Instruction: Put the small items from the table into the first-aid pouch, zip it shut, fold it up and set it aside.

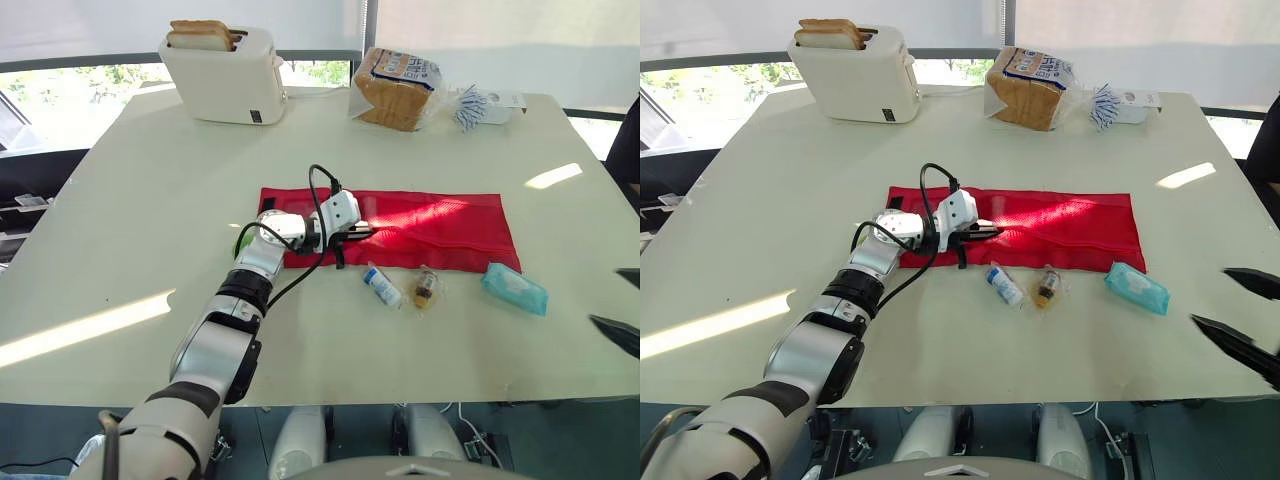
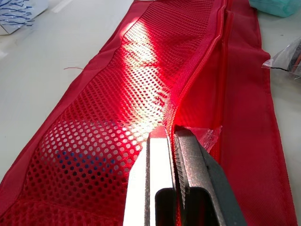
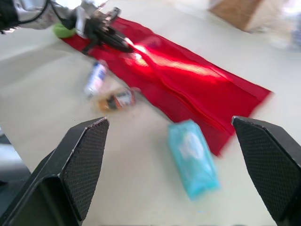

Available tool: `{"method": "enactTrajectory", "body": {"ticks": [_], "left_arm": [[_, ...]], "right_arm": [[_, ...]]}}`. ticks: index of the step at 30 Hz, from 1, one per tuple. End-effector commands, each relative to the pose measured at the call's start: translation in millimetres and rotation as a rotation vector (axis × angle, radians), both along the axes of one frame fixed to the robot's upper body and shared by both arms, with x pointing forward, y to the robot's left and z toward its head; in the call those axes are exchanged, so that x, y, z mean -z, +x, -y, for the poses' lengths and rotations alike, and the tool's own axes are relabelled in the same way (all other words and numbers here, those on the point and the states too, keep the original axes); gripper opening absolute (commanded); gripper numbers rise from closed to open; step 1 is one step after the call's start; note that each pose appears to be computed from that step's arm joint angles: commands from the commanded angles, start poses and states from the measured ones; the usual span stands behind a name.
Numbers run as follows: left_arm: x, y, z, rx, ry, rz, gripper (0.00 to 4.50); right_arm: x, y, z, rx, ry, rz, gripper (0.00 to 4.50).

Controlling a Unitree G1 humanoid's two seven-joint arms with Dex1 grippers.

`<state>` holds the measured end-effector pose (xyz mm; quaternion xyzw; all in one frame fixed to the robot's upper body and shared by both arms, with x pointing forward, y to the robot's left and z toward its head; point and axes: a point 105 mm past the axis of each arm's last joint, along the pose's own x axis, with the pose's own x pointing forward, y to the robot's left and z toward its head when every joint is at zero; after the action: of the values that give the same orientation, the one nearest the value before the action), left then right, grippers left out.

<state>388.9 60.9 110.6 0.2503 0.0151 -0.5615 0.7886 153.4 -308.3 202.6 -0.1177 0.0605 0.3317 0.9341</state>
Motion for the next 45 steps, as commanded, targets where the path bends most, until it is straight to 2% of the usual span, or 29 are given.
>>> {"method": "enactTrajectory", "body": {"ticks": [1, 6, 15, 20, 25, 29, 33, 38, 45], "left_arm": [[-6, 3, -3, 0.0, 0.001, 0.024, 0.0], [-4, 4, -3, 0.002, 0.009, 0.019, 0.0], [-3, 5, -5, 0.001, 0.019, 0.022, 0.0], [-5, 5, -3, 0.008, 0.02, 0.031, 0.0], [-6, 5, 1, 0.015, 0.015, 0.036, 0.0], [-7, 5, 2, 0.017, 0.011, 0.037, 0.0], [-7, 4, 3, 0.019, 0.007, 0.038, 0.0], [-8, 4, 3, 0.018, 0.008, 0.039, 0.0], [-8, 4, 6, 0.024, 0.009, 0.037, 0.0]], "right_arm": [[-26, -12, -2, -0.036, -0.026, 0.048, 4.46], [-37, -19, -19, -0.096, 0.056, -0.012, 4.46], [-36, -9, -53, -0.187, 0.117, -0.018, 4.46], [-5, 16, -76, -0.143, 0.046, -0.07, 4.46], [17, 26, -139, -0.282, 0.107, -0.092, 4.46], [37, 51, -180, -0.26, 0.076, -0.1, 4.46], [56, 80, -197, -0.174, 0.029, -0.111, 4.46], [72, 91, -226, -0.193, 0.016, -0.203, 4.46], [97, 106, -242, -0.188, -0.113, -0.31, 4.46]]}}
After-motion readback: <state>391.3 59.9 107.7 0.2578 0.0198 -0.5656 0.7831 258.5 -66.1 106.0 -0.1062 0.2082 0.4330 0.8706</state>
